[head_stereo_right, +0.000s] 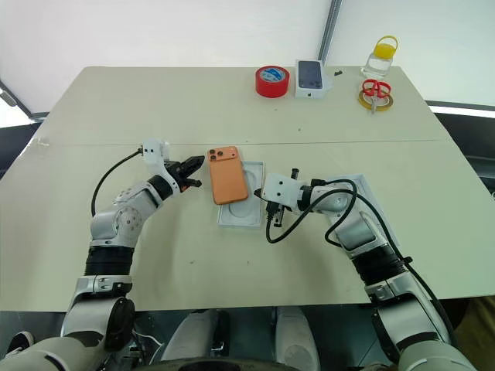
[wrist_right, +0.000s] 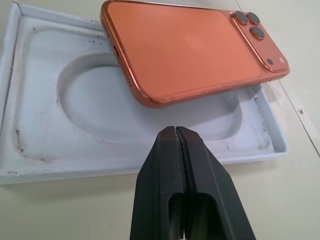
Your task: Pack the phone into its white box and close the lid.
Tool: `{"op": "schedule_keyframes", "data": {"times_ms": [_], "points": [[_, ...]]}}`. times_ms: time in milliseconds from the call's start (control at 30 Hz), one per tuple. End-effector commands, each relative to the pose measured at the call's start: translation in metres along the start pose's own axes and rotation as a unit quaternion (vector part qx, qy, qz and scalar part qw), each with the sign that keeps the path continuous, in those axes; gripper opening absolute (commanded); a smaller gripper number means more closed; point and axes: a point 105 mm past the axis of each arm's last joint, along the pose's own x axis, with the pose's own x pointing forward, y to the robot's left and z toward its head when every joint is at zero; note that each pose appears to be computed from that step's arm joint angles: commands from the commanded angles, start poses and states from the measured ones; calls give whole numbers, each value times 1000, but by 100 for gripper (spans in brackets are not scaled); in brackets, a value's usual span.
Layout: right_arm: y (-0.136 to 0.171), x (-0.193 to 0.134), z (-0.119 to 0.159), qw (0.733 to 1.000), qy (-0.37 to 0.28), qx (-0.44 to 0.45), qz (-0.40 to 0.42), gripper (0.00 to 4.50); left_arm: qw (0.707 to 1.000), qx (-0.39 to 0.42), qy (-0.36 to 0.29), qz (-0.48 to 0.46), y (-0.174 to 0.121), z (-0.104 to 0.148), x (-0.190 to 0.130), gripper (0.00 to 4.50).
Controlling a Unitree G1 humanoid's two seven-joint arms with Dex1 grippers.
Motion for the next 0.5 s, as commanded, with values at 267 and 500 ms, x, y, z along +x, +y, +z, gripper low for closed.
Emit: {"op": "schedule_keyframes", "data": {"times_ms": [267, 500], "points": [[-9, -1, 7, 1000, -12, -16, -15, 0, 993, 77, 26, 88, 21, -7, 21, 2], [-7, -1, 9, 1000, -12, -20, -15, 0, 991, 101, 10, 86, 9, -2, 55, 2]]}}
